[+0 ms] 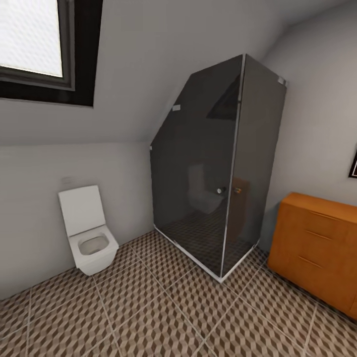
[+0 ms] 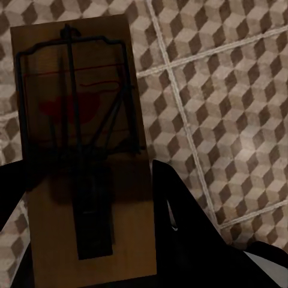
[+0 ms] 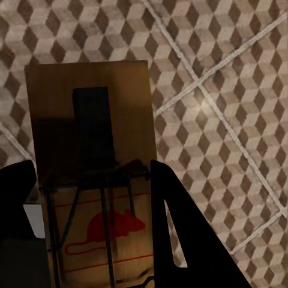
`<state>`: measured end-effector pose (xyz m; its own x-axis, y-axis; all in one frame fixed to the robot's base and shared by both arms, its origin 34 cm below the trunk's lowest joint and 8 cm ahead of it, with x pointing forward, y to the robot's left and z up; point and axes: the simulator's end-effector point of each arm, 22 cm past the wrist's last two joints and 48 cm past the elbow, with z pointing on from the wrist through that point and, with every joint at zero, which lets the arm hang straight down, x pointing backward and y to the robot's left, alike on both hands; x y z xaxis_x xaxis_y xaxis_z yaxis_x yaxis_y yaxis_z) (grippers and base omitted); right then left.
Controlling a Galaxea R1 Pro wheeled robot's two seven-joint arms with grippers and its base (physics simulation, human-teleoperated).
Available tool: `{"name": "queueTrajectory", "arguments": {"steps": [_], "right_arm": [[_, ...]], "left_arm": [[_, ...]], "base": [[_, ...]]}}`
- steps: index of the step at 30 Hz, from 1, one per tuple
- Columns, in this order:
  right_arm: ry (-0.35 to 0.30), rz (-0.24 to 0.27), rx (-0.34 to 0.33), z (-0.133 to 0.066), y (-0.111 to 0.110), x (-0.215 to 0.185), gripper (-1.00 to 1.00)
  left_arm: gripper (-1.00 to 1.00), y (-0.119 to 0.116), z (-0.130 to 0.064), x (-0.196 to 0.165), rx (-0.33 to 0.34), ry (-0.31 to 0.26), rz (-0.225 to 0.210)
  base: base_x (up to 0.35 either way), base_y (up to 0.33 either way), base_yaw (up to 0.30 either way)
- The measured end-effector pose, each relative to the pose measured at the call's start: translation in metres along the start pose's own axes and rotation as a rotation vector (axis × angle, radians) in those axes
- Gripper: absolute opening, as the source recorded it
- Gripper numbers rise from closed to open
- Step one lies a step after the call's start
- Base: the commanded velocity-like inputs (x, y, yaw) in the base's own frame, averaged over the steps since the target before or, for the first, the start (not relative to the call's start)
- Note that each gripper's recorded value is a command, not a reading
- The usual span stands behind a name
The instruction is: Take the four mousetraps from the cabinet in the bathroom and place them on the bathroom floor. Make sure all four end up on the same floor surface, and ensure that at least two of them are either under or directly next to the same bathroom sink.
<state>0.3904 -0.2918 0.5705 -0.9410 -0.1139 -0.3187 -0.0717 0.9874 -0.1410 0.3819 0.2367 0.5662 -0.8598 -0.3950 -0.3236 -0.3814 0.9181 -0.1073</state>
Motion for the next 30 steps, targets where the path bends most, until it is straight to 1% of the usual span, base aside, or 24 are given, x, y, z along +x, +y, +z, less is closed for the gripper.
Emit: {"name": "queueTrajectory", "arguments": {"steps": [16,30], "right_arm": [[-0.003,0.000,0.002,0.0001,-0.0016,-0.0007,-1.00],[-0.004,0.000,0.003,-0.0002,-0.0026,-0.0006,-1.00]], "left_arm": [[-1.00,-0.0002,0.0000,0.0000,0.000,0.000,0.000],[-1.00,0.0026,-0.0002,-0.0011,-0.003,-0.004,0.000]], "base": [[0.002,0.000,0.294],[0.301,0.000,0.294]]}}
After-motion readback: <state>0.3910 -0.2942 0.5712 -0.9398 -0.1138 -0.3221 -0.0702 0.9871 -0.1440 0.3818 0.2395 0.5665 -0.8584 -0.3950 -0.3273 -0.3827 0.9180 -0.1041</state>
